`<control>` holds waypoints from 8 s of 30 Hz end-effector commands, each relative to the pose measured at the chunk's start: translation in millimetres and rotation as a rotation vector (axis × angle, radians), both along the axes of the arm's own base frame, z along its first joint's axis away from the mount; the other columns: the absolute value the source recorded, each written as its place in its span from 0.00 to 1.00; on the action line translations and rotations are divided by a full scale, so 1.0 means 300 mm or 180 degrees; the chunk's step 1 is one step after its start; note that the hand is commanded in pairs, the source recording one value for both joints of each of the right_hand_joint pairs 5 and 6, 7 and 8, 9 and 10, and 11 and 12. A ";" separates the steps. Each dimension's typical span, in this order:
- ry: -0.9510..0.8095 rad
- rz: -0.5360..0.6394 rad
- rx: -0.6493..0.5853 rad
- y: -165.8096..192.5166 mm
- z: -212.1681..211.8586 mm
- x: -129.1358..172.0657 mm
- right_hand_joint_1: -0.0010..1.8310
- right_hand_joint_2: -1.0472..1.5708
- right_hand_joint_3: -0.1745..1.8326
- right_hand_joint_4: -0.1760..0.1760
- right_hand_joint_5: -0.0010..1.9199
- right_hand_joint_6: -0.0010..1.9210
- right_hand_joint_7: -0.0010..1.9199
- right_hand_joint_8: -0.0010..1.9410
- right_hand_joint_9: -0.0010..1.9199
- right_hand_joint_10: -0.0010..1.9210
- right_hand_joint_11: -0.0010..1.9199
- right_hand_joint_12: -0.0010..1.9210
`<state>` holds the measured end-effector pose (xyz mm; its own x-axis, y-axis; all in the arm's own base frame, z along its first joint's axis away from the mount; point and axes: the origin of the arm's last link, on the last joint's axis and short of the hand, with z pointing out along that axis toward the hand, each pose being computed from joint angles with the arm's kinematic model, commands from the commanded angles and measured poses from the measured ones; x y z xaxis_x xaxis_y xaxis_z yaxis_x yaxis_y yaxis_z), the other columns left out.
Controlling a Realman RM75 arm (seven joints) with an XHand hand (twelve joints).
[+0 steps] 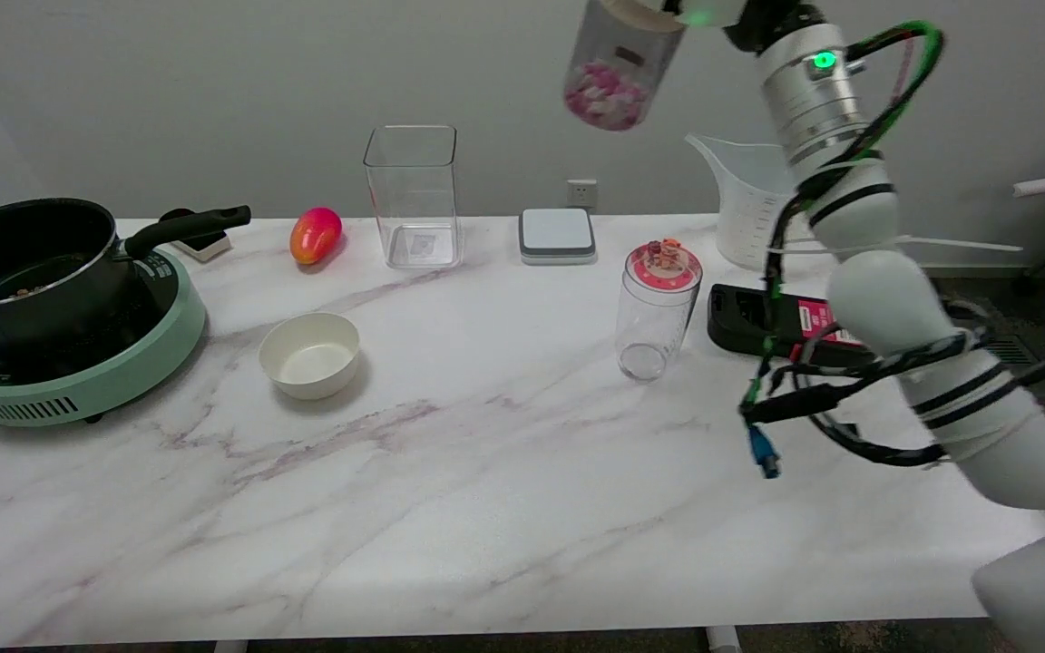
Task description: Pour the contents of the bottle into the measuring cup.
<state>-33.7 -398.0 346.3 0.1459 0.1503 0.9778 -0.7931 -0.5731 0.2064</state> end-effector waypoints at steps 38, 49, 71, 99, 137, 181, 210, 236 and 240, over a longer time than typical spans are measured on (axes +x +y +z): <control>0.0164 -0.0502 -0.1586 0.396 0.574 -0.183 0.78 0.67 0.54 0.50 0.57 0.57 0.76 0.75 0.73 0.73 0.57 0.57; 0.0277 -0.0877 -0.1855 0.530 0.613 -0.310 0.79 0.64 0.57 0.50 0.57 0.57 0.75 0.75 0.73 0.73 0.57 0.57; 0.1939 -0.1417 -0.1848 0.429 0.443 -0.363 0.79 0.68 0.55 0.50 0.58 0.58 0.77 0.76 0.74 0.74 0.59 0.59; 0.2378 -0.1482 -0.1361 0.406 0.220 -0.442 0.82 0.59 0.67 0.50 0.56 0.56 0.74 0.74 0.72 0.72 0.56 0.56; 0.3388 -0.1787 -0.1185 0.346 0.287 -0.342 0.82 0.44 0.85 0.50 0.53 0.53 0.70 0.69 0.67 0.67 0.52 0.52; 0.3972 -0.2157 -0.1135 0.151 0.289 -0.263 0.83 0.35 0.96 0.50 0.51 0.51 0.67 0.66 0.63 0.63 0.49 0.49; 0.4805 -0.1903 -0.1226 0.090 0.162 -0.235 0.82 0.36 0.96 0.50 0.52 0.52 0.67 0.66 0.64 0.64 0.50 0.50; 0.5119 -0.1795 -0.1393 0.126 0.165 -0.222 0.82 0.42 0.90 0.50 0.56 0.56 0.70 0.69 0.65 0.65 0.52 0.52; 0.5169 -0.1765 -0.1401 0.127 0.161 -0.222 0.82 0.42 0.90 0.50 0.56 0.56 0.70 0.69 0.65 0.65 0.52 0.52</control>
